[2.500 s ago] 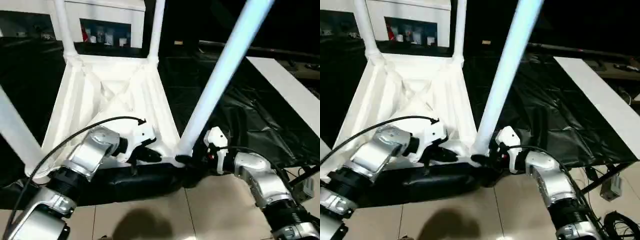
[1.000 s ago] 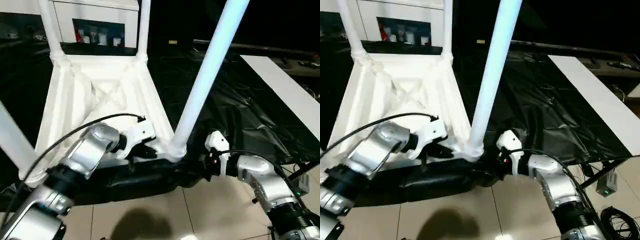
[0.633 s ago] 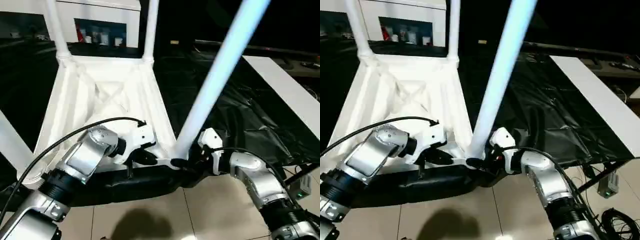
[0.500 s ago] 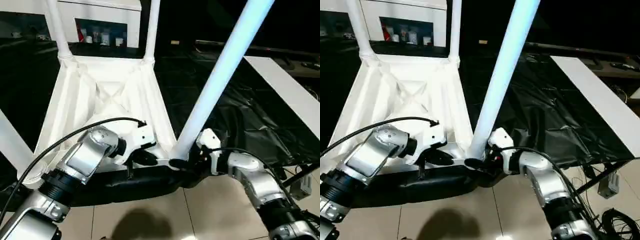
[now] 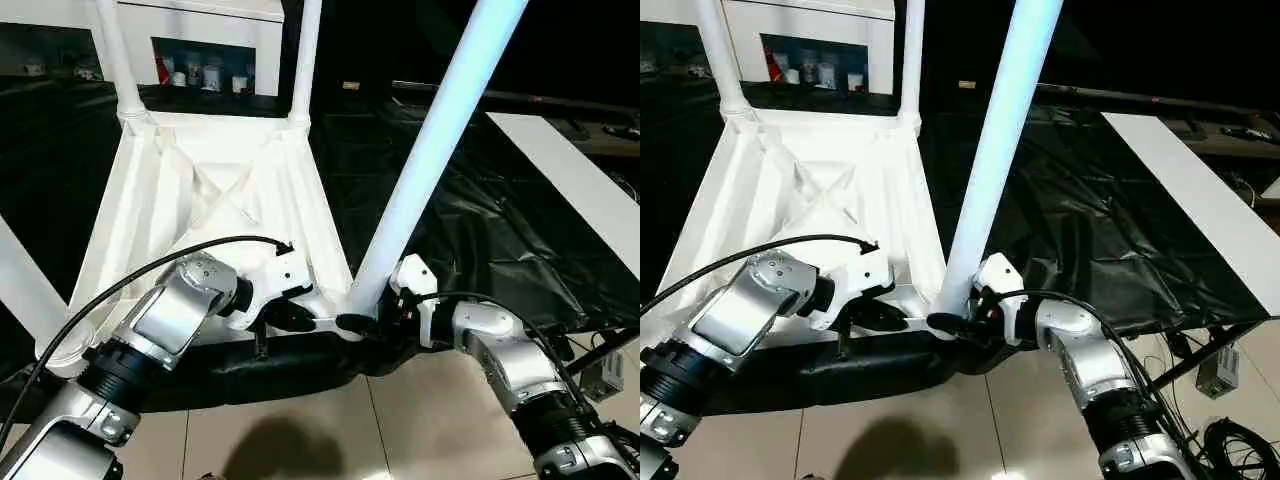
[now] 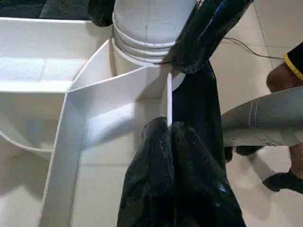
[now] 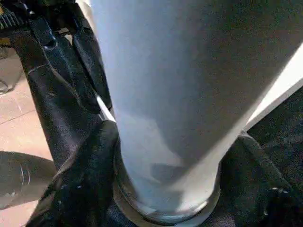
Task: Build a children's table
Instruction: Rotate leg to tighten
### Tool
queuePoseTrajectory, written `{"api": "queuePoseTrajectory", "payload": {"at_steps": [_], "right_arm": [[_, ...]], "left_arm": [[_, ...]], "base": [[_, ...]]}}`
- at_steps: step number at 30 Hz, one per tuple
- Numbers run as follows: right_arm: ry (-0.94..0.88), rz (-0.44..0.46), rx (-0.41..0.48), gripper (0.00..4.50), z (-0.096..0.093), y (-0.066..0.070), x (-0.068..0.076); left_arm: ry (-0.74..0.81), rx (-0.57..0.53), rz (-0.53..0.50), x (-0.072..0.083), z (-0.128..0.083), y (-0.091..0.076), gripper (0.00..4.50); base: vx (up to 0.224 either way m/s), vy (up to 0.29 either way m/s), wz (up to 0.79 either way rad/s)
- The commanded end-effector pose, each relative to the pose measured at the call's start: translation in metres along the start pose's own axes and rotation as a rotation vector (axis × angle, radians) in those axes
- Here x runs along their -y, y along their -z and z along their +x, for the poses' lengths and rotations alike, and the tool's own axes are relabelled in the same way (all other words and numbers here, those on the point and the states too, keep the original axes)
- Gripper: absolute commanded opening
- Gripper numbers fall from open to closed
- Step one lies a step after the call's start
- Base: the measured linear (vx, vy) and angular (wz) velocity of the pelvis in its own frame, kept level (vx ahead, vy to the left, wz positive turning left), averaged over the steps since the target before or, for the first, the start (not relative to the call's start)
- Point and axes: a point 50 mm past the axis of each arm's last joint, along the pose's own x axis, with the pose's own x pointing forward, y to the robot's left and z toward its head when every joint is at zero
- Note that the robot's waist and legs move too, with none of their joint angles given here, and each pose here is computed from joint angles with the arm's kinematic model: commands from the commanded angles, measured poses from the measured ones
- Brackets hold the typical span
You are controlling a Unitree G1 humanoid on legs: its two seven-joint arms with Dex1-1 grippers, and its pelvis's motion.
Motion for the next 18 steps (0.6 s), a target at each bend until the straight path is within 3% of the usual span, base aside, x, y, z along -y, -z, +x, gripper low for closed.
{"api": "queuePoseTrajectory", "payload": {"at_steps": [1, 5, 7, 10, 16, 18], "right_arm": [[0.039, 0.013, -0.001, 2.65, -0.005, 0.002, 0.005], [0.117, 0.039, 0.001, 2.65, -0.004, 0.005, 0.01], [0.323, 0.085, -0.007, 2.65, -0.001, 0.012, 0.022], [0.479, 0.157, 0.007, 2.64, 0.006, 0.016, 0.027], [0.773, 0.308, 0.027, 2.64, 0.024, 0.012, 0.038], [0.783, 0.31, 0.042, 2.64, 0.031, 0.007, 0.038]], "left_arm": [[0.072, -0.033, -0.042, 0.013, 0.018, 0.01, 0.0], [0.029, 0.017, -0.071, 0.009, 0.025, 0.005, 0.0], [-0.056, 0.085, -0.129, 0.002, 0.042, -0.005, 0.0], [-0.145, 0.123, -0.182, -0.004, 0.06, -0.015, 0.0], [-0.305, 0.137, -0.222, -0.017, 0.079, -0.031, 0.0], [-0.342, 0.121, -0.216, -0.021, 0.082, -0.031, 0.0]], "base": [[0.0, 0.0, 0.0], [0.0, 0.0, 0.0], [0.0, 0.0, 0.0], [0.0, 0.0, 0.0], [0.0, 0.0, 0.0], [0.0, 0.0, 0.0]]}}
